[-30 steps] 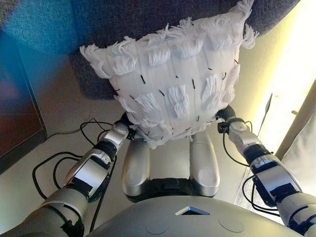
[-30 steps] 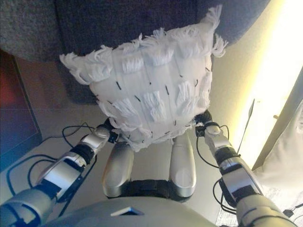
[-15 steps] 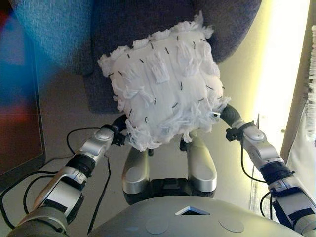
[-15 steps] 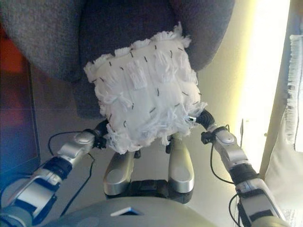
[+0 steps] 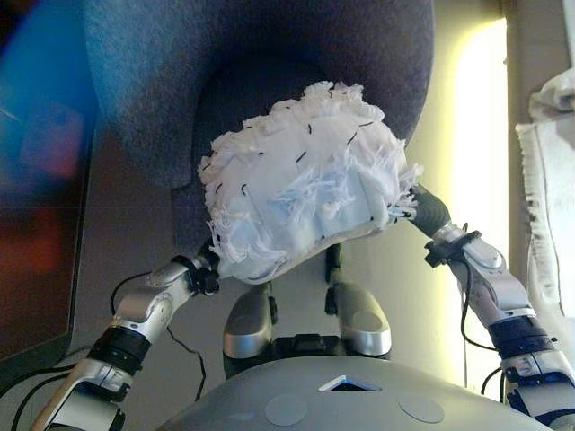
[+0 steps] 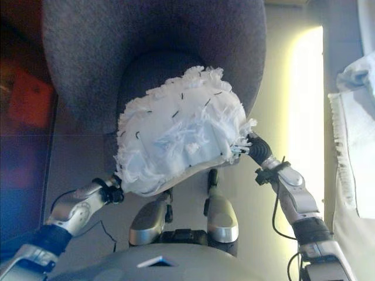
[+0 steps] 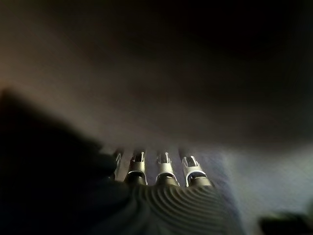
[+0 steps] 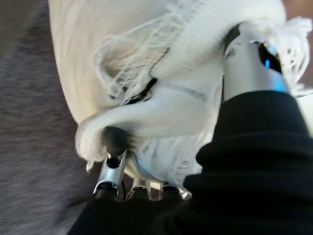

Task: Pick up the cushion and take it to the sofa

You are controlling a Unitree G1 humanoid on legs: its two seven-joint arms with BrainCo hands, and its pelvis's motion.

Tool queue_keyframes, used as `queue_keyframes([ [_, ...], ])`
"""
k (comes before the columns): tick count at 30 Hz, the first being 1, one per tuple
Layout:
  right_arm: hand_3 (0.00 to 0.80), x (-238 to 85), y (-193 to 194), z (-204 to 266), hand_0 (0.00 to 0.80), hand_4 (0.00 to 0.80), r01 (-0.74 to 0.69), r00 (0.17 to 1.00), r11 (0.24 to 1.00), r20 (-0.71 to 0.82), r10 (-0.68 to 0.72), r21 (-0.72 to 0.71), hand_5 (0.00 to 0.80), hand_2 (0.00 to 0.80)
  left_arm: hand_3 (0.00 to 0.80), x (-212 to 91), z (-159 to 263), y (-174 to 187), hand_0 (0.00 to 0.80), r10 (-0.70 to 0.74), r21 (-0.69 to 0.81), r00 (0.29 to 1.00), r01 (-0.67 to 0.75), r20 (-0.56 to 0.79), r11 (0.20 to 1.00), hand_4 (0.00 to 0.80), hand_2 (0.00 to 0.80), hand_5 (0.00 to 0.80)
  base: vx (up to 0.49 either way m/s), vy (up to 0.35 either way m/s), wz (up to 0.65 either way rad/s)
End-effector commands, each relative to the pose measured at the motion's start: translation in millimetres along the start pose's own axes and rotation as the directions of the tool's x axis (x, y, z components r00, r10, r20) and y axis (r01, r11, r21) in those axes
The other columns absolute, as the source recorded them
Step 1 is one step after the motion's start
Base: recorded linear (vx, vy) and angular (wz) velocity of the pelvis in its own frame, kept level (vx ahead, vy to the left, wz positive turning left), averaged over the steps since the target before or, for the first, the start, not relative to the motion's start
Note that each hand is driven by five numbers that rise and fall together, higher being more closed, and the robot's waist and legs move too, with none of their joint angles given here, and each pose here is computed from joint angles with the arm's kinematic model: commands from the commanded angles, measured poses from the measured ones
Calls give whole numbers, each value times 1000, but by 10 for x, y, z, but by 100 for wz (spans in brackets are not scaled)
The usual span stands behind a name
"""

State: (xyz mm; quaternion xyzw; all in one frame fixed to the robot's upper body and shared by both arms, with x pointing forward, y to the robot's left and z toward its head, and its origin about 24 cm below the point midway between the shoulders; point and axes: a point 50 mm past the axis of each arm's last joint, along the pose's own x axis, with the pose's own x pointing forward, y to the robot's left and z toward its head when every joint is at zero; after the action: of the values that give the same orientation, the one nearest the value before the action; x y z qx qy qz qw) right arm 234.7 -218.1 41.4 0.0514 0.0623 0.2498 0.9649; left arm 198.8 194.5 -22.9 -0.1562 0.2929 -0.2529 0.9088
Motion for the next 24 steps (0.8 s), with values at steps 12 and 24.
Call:
queue_keyframes([
  [12,0,104,592,631,0,0,-258,875,966,430,222,28,0,0,0,57,718,-794,0,-344,-198,718,554,605,809,0,0,0,96,13,-3],
  [24,0,110,523,437,0,0,-46,954,988,300,-1,148,0,0,0,134,564,-591,0,-21,-490,813,371,581,789,0,0,0,46,31,0],
])
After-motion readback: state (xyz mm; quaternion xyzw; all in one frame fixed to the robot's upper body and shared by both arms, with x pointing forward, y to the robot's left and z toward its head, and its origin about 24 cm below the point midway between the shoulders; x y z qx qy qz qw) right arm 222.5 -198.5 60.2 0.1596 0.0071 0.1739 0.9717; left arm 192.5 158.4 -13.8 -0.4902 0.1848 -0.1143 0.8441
